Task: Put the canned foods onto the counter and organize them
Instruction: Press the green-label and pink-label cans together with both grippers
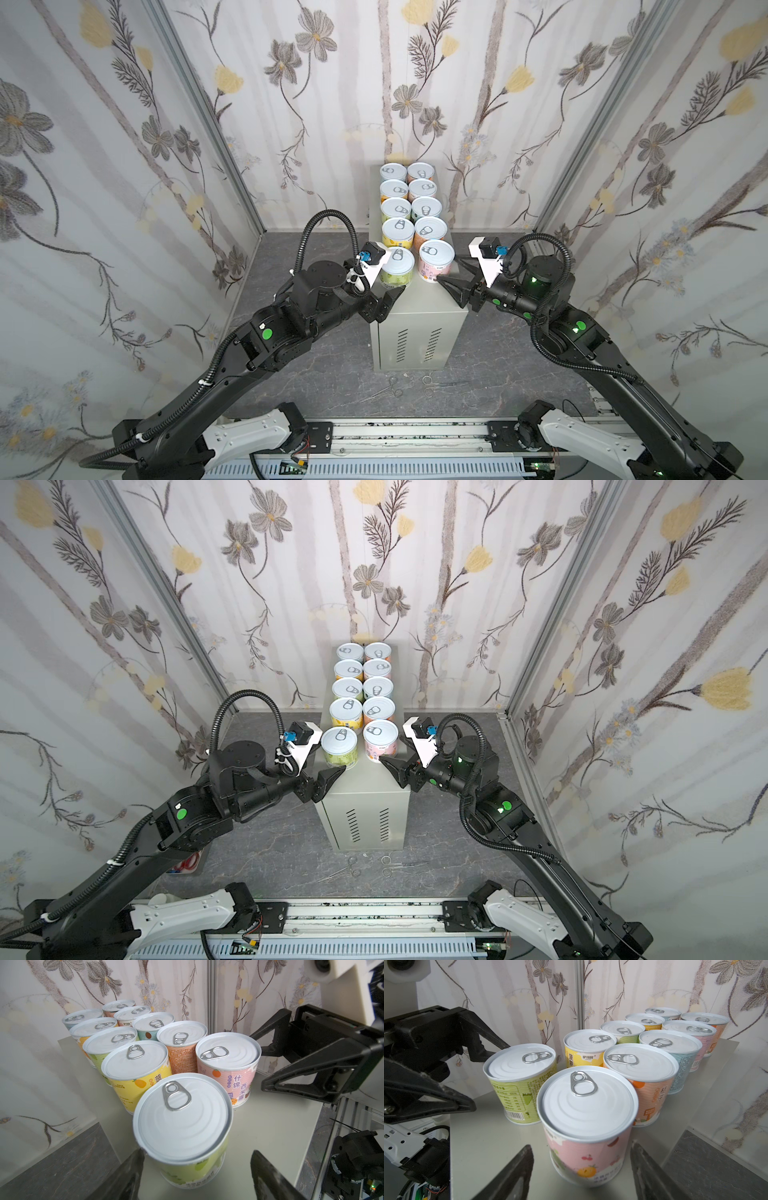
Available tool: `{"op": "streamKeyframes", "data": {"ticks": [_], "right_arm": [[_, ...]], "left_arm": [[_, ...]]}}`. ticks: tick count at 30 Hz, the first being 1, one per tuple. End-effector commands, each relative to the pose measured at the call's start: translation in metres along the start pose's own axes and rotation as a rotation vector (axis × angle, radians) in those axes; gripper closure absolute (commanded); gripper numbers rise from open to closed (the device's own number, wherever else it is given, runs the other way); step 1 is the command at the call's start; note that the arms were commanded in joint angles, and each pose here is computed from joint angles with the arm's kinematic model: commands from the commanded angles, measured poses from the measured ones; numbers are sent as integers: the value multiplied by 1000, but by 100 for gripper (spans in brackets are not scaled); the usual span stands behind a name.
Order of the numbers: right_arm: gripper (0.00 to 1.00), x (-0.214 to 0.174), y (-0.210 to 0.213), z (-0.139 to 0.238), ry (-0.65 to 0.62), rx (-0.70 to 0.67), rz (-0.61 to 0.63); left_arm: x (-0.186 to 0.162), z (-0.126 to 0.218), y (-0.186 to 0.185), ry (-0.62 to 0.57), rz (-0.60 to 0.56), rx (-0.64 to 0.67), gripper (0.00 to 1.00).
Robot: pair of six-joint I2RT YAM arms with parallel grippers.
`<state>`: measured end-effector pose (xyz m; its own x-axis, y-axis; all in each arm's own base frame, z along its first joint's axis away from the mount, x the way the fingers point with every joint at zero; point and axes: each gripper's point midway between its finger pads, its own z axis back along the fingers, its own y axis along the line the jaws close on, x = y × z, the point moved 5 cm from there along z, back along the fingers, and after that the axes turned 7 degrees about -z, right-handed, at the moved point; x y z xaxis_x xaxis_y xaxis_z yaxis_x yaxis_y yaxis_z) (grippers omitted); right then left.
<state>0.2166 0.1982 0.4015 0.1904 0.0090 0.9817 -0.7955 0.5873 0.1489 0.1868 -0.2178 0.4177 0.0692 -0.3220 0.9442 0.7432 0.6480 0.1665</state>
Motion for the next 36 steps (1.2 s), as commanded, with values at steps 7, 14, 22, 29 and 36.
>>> {"op": "streamKeyframes", "data": {"ticks": [7,14,22,29,36], "right_arm": [[30,3,0,-2,-47,3,15],[33,5,0,-5,-52,12,16],[36,3,0,-6,-48,14,15],[38,2,0,-8,-46,26,14],[41,0,-1,-11,-38,26,11]], "left_arm": [[9,-9,1,-32,-26,3,22],[6,-18,0,-30,-24,-8,25],[8,-18,1,-34,-19,0,26],[8,-18,4,-33,-13,24,27],[6,-21,7,-25,-17,45,26]]}}
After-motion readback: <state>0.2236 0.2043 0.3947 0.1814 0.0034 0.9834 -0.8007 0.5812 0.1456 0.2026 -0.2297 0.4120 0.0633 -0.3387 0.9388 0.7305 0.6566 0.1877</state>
